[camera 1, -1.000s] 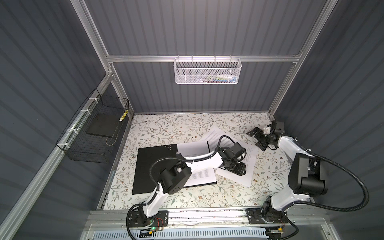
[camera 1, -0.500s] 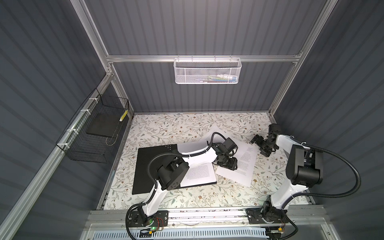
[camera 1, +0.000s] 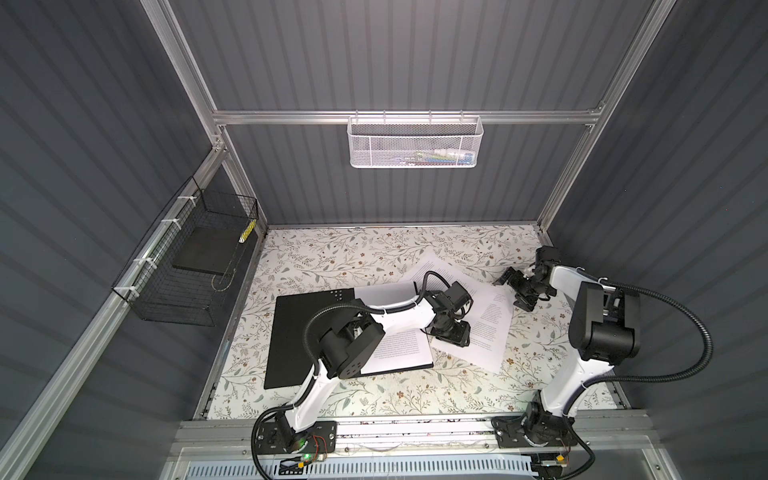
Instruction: Put the files into the folder
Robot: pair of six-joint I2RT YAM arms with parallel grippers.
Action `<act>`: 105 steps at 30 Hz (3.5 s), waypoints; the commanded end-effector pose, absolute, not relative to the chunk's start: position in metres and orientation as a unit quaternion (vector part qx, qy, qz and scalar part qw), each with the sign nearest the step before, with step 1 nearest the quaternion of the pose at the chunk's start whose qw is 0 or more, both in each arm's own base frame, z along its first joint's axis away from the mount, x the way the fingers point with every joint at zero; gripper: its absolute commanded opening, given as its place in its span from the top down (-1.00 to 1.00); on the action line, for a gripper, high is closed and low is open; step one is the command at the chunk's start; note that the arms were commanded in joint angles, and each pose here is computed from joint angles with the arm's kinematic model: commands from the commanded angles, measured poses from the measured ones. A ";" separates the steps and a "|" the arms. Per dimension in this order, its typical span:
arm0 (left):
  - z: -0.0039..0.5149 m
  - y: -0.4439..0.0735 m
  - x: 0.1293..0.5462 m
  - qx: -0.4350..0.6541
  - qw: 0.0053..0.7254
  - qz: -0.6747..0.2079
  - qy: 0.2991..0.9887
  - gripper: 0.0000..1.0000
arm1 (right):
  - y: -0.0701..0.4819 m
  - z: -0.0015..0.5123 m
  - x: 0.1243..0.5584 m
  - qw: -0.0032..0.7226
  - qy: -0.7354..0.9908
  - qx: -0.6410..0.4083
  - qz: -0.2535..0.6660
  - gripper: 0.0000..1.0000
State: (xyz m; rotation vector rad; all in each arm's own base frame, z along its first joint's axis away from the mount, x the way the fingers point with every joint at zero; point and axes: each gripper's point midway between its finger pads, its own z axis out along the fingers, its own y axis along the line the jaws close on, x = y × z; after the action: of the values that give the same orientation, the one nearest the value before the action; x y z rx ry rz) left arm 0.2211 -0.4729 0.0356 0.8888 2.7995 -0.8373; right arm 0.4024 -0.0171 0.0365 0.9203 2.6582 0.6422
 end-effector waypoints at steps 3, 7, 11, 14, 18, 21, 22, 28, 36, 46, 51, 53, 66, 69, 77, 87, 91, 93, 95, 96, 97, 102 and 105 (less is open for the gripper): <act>0.002 -0.455 0.212 0.290 0.004 -0.233 0.928 -0.02 | 0.005 0.027 0.363 0.073 0.908 0.330 0.249 -0.98; -0.006 -0.454 0.212 0.286 -0.004 -0.226 0.931 -0.02 | 0.018 0.035 0.352 0.073 0.900 0.325 0.283 -0.98; -0.014 -0.453 0.213 0.280 -0.010 -0.221 0.934 -0.01 | 0.033 0.044 0.341 0.074 0.887 0.321 0.324 -0.98; -0.017 -0.453 0.214 0.277 -0.011 -0.220 0.935 -0.01 | 0.044 0.046 0.331 0.065 0.872 0.326 0.359 -0.98; -0.023 -0.451 0.214 0.275 -0.016 -0.216 0.937 -0.01 | 0.054 0.054 0.326 0.072 0.856 0.325 0.395 -0.98; -0.026 -0.450 0.215 0.272 -0.020 -0.215 0.938 -0.01 | 0.058 0.060 0.318 0.077 0.849 0.329 0.406 -0.98; -0.027 -0.449 0.215 0.273 -0.020 -0.215 0.938 -0.01 | 0.059 0.062 0.316 0.080 0.846 0.332 0.410 -0.98; -0.035 -0.446 0.215 0.269 -0.028 -0.212 0.939 0.00 | 0.072 0.065 0.297 0.075 0.817 0.352 0.450 -0.98; -0.037 -0.439 0.217 0.267 -0.029 -0.208 0.941 0.00 | 0.087 0.069 0.282 0.088 0.822 0.324 0.460 -0.98; -0.038 -0.412 0.214 0.264 -0.028 -0.186 0.946 0.01 | 0.088 0.094 0.344 0.143 0.829 0.237 0.486 -0.98; -0.037 -0.400 0.215 0.258 -0.028 -0.183 0.948 0.01 | 0.086 0.104 0.369 0.176 0.834 0.208 0.480 -0.98; -0.038 -0.397 0.216 0.254 -0.030 -0.183 0.949 0.01 | 0.088 0.108 0.379 0.182 0.828 0.194 0.493 -0.98; -0.043 -0.392 0.224 0.244 -0.038 -0.183 0.952 0.01 | 0.099 0.091 0.365 0.146 0.818 0.195 0.521 -0.98; -0.047 -0.391 0.224 0.245 -0.041 -0.182 0.951 0.01 | 0.097 0.090 0.353 0.158 0.827 0.197 0.502 -0.98; -0.051 -0.390 0.221 0.243 -0.049 -0.186 0.951 0.01 | 0.090 0.069 0.361 0.157 0.841 0.217 0.470 -0.75; -0.042 -0.395 0.224 0.242 -0.042 -0.195 0.950 0.01 | 0.088 0.058 0.372 0.178 0.840 0.246 0.449 0.30; -0.034 -0.401 0.227 0.247 -0.036 -0.205 0.946 0.00 | 0.091 0.054 0.372 0.173 0.840 0.252 0.449 0.83; -0.020 -0.413 0.227 0.255 -0.038 -0.230 0.939 -0.01 | 0.091 0.057 0.372 0.175 0.837 0.258 0.450 0.96; 0.000 -0.427 0.234 0.263 -0.021 -0.250 0.932 -0.05 | 0.089 0.068 0.372 0.187 0.836 0.258 0.447 1.00; 0.014 -0.435 0.239 0.267 -0.008 -0.265 0.927 -0.09 | 0.087 0.074 0.372 0.194 0.837 0.261 0.440 1.00; 0.033 -0.444 0.245 0.272 0.012 -0.281 0.920 -0.14 | 0.084 0.082 0.371 0.204 0.837 0.262 0.435 1.00; 0.123 -0.468 0.272 0.298 0.116 -0.326 0.890 -0.42 | 0.084 0.121 0.372 0.232 0.832 0.247 0.439 1.00; 0.180 -0.464 0.284 0.303 0.192 -0.335 0.872 -0.60 | 0.086 0.144 0.371 0.239 0.828 0.242 0.446 0.98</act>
State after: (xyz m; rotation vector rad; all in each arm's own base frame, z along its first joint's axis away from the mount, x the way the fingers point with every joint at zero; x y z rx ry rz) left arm 0.2684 -0.4671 0.0977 0.8575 2.6550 -0.9369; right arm 0.3750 0.0844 0.1321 0.6445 2.2511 1.2188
